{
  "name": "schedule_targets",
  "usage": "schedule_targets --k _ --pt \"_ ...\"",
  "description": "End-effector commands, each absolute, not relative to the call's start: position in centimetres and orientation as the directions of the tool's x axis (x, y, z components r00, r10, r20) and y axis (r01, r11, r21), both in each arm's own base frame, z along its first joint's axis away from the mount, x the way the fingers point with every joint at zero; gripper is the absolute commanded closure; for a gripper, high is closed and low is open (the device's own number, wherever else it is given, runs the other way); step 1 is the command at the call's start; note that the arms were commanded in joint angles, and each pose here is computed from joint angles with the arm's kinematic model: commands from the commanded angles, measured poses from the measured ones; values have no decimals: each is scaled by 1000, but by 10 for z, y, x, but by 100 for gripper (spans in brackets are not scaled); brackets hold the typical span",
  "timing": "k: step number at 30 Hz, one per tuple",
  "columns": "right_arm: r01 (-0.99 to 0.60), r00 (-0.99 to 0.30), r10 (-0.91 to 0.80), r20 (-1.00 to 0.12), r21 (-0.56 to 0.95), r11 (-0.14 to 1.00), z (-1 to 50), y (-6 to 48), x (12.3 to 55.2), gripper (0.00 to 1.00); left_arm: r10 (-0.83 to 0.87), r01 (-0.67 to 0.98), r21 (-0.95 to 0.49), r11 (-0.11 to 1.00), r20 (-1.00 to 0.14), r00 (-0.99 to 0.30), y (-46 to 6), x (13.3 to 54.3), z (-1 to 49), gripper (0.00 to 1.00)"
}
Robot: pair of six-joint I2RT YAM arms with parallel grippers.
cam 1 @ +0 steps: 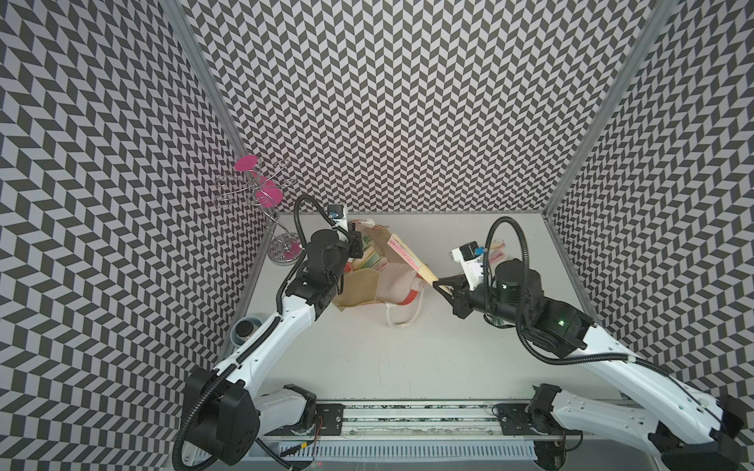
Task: Take out the folding fans from the tote bags
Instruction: Pick up the folding fan from the canvas bag, then place the folding fan at the center of the board.
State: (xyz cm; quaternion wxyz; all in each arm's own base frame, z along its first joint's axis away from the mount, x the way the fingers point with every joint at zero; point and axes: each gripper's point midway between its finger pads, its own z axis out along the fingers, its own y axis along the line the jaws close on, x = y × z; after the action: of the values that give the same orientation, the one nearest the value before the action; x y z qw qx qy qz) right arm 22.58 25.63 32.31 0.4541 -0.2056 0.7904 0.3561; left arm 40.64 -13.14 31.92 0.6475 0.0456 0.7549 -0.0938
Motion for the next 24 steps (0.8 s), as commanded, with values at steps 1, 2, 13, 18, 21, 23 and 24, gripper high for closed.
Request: schedule_targets --k 1,2,13,18,21,23,24 --pt "-650 -505 42 -862 411 639 332 239 222 100 -85 200 -97 975 -994 -68 -131 412 354 100" --pt "-649 -501 57 -864 418 635 336 233 222 100 -82 199 -93 976 -994 -67 -130 413 354 100" --pt "-613 -516 143 -844 481 627 345 199 234 100 -65 172 -76 982 -995 -69 -119 415 351 100" --pt "-483 -579 199 -790 530 698 316 167 253 100 -76 189 -89 978 -994 -75 -121 413 348 100" --pt "-379 -642 252 -724 585 717 284 144 266 100 -87 211 -102 972 -993 -78 -125 412 349 100" --pt "-310 -681 300 -668 634 708 260 130 272 100 -98 226 -113 968 -992 -76 -127 409 353 100" --pt "-279 -695 323 -642 655 703 250 124 274 100 -102 232 -116 966 -992 -74 -127 408 354 100"
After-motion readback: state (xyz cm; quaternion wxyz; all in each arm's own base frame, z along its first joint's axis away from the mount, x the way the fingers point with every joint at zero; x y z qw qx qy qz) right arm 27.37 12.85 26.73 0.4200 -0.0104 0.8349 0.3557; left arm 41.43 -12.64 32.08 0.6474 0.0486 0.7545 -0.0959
